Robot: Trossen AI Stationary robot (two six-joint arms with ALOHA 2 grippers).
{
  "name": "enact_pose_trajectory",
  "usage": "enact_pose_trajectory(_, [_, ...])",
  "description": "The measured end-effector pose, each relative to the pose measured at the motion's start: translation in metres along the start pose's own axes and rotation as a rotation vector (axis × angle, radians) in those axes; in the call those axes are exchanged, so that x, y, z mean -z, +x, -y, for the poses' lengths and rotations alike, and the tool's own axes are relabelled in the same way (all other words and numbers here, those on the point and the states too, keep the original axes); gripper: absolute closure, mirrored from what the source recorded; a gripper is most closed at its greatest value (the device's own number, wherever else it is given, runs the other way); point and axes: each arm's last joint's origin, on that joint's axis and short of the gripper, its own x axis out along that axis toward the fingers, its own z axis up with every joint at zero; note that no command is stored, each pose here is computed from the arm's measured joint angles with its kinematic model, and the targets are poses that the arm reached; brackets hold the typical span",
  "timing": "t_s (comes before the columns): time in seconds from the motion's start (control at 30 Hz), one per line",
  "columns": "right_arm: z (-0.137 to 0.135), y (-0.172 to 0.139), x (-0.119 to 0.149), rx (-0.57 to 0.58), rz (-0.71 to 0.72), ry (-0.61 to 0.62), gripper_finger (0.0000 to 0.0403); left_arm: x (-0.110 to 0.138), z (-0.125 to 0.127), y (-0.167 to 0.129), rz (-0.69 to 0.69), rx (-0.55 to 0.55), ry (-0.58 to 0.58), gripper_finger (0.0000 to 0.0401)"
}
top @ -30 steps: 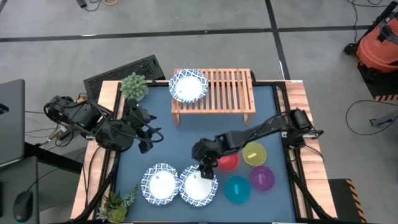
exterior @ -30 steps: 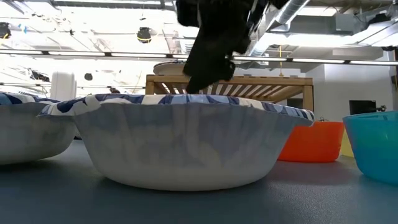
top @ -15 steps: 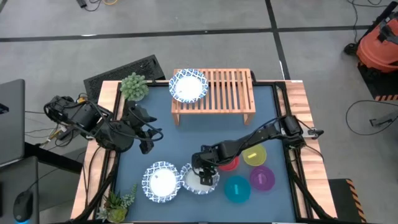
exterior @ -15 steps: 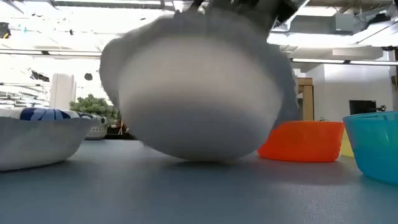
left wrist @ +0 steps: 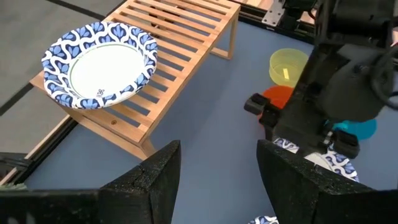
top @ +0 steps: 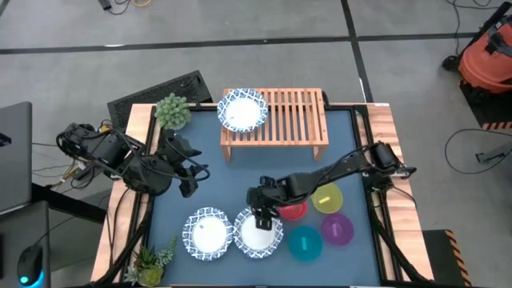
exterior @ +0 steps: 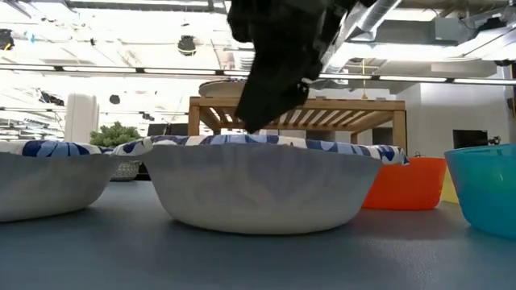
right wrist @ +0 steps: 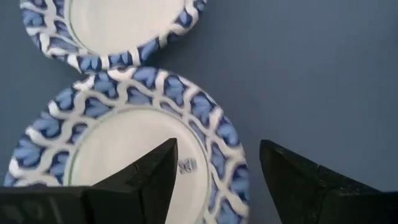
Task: Place and stack bowls onto a shelf
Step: Stack the right patterned bowl on top of the white patterned bowl on the shelf
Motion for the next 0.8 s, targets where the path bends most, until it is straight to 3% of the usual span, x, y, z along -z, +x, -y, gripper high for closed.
enact_pose_trajectory(0.5, [0.012, 0.035, 0.018, -0.03, -0.148, -0.043, 0.0158, 0.0, 0.0, 0.0, 0.003, -0.006, 0.014, 0.0205])
enact_pose_trajectory(0.63, [0.013, 0.034, 0.019, -0.02, -0.164, -0.044, 0.0211, 0.0, 0.0, 0.0, 0.004, -0.008, 0.023, 0.0205])
enact_pose_trajectory(0.8, [0.019, 0.03, 0.018, -0.013, -0.19, -0.032, 0.0326, 0.0, 0.0, 0.0, 0.007, -0.011, 0.026, 0.0205])
